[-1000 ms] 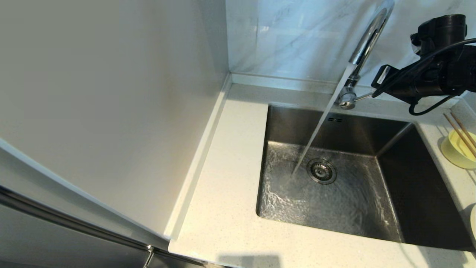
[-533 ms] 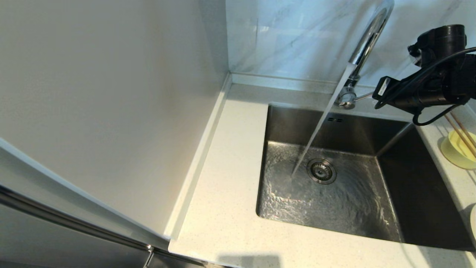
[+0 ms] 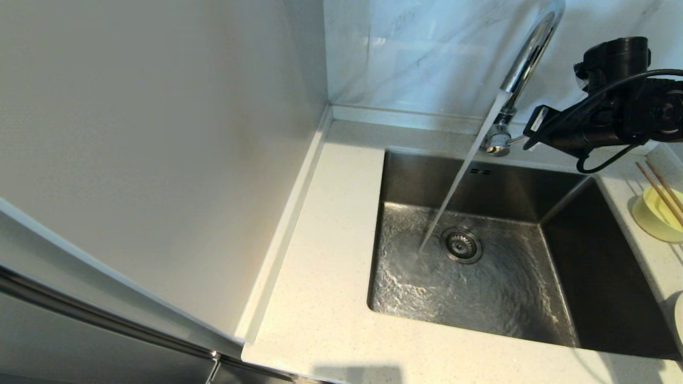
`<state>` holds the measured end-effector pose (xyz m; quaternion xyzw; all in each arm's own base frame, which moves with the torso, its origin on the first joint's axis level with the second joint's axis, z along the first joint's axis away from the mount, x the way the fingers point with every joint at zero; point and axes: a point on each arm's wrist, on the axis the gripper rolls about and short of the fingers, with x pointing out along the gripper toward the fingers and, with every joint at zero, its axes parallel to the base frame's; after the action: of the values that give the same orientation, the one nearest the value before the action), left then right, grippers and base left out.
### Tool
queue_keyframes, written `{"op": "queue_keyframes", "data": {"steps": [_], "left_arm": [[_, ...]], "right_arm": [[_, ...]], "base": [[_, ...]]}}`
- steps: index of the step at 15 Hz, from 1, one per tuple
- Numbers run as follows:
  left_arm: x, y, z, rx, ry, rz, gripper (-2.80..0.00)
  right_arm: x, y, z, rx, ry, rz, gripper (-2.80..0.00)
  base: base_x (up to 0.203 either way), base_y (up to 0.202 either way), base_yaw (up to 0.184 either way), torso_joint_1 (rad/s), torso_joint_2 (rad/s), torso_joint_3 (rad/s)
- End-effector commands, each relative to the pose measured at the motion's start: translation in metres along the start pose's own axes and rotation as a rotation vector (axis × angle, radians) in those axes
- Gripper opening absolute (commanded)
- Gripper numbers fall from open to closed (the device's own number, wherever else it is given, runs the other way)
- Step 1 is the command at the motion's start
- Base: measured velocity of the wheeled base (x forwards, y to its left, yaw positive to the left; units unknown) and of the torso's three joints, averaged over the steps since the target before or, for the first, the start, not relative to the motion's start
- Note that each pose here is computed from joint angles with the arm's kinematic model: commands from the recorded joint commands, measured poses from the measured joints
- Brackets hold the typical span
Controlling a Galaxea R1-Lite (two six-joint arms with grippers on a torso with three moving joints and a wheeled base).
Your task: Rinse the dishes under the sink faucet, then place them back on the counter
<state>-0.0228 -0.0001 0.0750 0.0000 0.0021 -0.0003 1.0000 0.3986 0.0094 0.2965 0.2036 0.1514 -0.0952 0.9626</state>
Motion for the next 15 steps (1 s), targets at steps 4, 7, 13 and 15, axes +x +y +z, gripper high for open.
{"op": "queue_keyframes", "data": {"steps": [4, 7, 13, 15], "left_arm": [[0.000, 0.000, 0.000, 0.000, 0.000, 0.000, -2.80], [0.000, 0.000, 0.000, 0.000, 0.000, 0.000, -2.80], [0.000, 0.000, 0.000, 0.000, 0.000, 0.000, -2.80], [0.000, 0.000, 0.000, 0.000, 0.000, 0.001, -2.80]], "right_arm": [[0.017, 0.003, 0.001, 0.020, -0.075, -0.010, -2.80], [0.018, 0.001, 0.000, 0.024, -0.095, -0.025, -2.80], [-0.019, -0.006, -0.002, 0.019, -0.079, -0.025, -2.80], [-0.057, -0.011, 0.000, 0.000, -0.065, -0.013, -2.80]], "base": [[0.000, 0.000, 0.000, 0.000, 0.00, 0.000], [0.000, 0.000, 0.000, 0.000, 0.00, 0.000], [0.000, 0.000, 0.000, 0.000, 0.00, 0.000], [0.000, 0.000, 0.000, 0.000, 0.00, 0.000]]}}
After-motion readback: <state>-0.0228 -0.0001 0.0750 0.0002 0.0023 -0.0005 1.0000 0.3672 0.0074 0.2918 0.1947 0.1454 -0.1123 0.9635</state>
